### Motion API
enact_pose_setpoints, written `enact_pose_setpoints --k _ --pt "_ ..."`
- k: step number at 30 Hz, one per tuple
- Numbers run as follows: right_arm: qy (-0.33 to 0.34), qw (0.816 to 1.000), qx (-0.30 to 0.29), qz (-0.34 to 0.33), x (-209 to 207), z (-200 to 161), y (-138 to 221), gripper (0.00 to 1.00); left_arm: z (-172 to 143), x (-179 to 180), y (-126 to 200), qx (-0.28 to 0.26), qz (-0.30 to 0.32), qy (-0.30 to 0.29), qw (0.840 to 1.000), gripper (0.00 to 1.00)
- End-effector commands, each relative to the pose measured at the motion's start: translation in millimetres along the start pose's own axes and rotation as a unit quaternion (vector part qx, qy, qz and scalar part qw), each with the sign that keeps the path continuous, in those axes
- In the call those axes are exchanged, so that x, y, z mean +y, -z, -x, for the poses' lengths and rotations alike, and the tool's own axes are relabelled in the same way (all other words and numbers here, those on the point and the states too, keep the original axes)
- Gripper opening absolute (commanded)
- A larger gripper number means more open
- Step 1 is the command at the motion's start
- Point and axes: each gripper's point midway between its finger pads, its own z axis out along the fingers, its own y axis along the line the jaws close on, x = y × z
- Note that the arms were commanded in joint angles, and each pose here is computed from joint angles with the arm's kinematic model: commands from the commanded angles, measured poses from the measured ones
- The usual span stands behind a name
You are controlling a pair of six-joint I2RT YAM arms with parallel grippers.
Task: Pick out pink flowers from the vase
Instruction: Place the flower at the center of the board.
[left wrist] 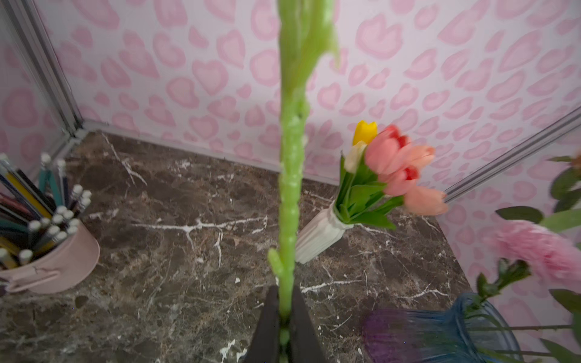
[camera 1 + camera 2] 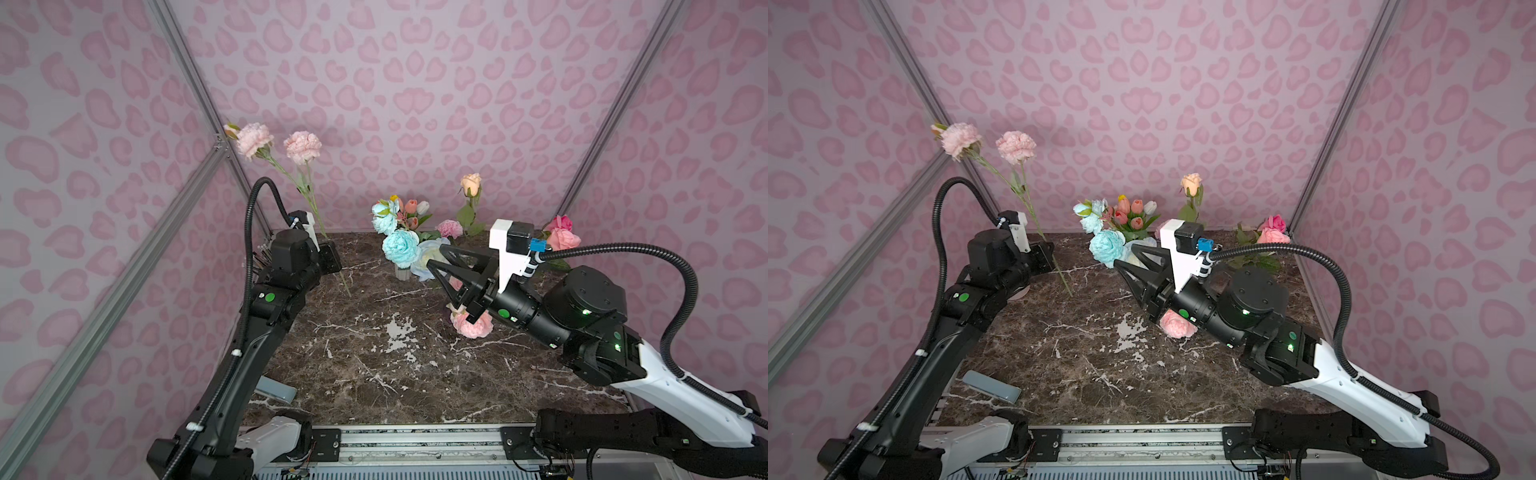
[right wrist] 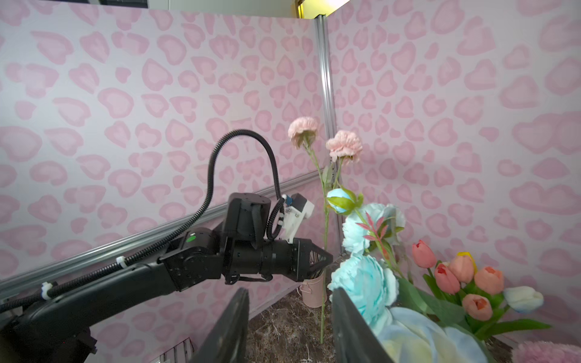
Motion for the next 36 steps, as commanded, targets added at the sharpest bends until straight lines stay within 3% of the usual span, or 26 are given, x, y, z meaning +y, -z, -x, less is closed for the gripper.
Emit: enact_pose_setpoints --k 1,4,7,12,20,25,28,29,36 --pt "-0.025 0.999 0.005 -0.045 -15.7 6.0 8.1 0.45 -47.7 -18.2 -33.6 0.106 -0.081 0.053 0.99 0.02" --pt "-0.027 0.999 0.006 -0.043 -15.9 11.3 17.3 0.44 -103.2 -5.4 -62.0 0.194 -0.08 0.07 0.975 0.02" --pt "-0.036 0.998 -0.01 -0.046 -19.3 17.6 29.2 0.44 -145.4 14.5 -78.2 0.236 -0.059 0.081 0.967 0.02" --pt "-0.03 0.998 -0.02 -0.05 -23.0 21.8 39.8 0.45 -188.2 20.0 -94.1 0.306 -0.053 0.051 0.949 0.02" --pt "-0.031 0.998 -0.025 -0.058 -28.1 14.1 44.4 0.45 -218.7 40.6 -118.6 0.362 0.003 -0.003 0.932 0.02" --pt "-0.038 0.997 -0.024 -0.06 -30.4 8.0 47.6 0.45 -231.3 73.9 -118.2 0.377 0.078 -0.031 0.923 0.02" --pt "-0.037 0.997 -0.029 -0.065 -32.7 11.0 50.8 0.45 -239.2 82.2 -115.6 0.389 0.09 -0.044 0.916 0.02" --pt "-0.032 0.997 -0.016 -0.071 -35.5 -2.9 47.6 0.45 -242.6 83.9 -115.7 0.395 0.092 -0.044 0.913 0.03" --pt "-0.025 0.997 -0.012 -0.076 -36.8 -2.0 47.6 0.46 -252.7 91.4 -119.3 0.41 0.11 -0.032 0.905 0.23"
